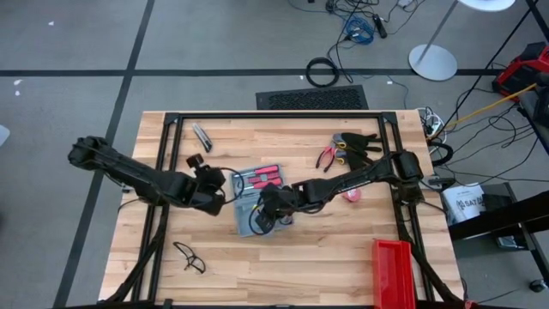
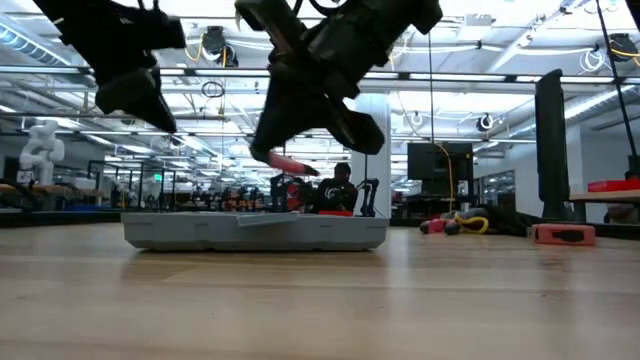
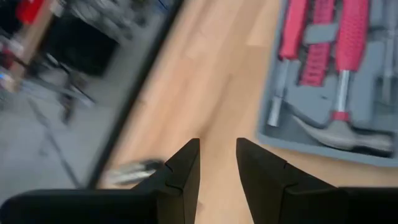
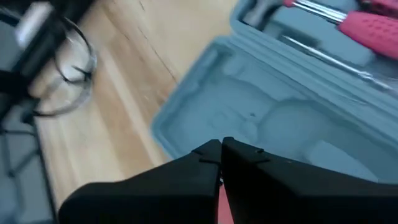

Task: Prefit tool cases
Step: Put the pink hex key into the gray prefit tool case

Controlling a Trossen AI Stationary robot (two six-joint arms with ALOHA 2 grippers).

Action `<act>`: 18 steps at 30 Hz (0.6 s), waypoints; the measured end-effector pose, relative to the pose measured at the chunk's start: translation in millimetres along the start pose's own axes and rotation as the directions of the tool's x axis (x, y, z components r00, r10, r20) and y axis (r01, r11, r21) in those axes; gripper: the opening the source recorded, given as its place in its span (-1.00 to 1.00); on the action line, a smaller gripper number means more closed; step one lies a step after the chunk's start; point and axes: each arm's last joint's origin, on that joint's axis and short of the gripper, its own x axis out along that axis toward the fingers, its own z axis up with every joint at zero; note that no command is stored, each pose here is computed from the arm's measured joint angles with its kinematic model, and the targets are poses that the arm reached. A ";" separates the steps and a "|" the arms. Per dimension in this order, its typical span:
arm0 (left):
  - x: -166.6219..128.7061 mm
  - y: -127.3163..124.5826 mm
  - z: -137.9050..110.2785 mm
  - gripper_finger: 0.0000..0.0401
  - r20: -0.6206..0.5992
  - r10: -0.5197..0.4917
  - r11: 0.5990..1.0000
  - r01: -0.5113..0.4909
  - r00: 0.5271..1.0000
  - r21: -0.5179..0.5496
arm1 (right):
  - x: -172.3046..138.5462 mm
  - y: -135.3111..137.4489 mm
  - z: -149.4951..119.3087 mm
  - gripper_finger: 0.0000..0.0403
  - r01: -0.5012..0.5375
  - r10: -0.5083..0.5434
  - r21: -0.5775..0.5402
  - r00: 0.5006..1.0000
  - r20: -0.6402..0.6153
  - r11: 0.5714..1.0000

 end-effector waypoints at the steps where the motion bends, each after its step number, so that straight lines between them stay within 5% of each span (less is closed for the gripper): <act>1: -1.8 1.3 -0.3 -0.44 0.018 0.022 1.000 -0.023 1.000 0.018 | 3.1 0.6 0.1 -1.00 -0.011 0.011 0.021 1.000 0.007 1.000; 18: -7.0 2.9 -3.2 -0.44 0.069 0.091 0.990 -0.097 0.993 0.103 | 41.0 4.1 -4.5 -1.00 0.092 -0.085 0.081 0.992 -0.091 0.992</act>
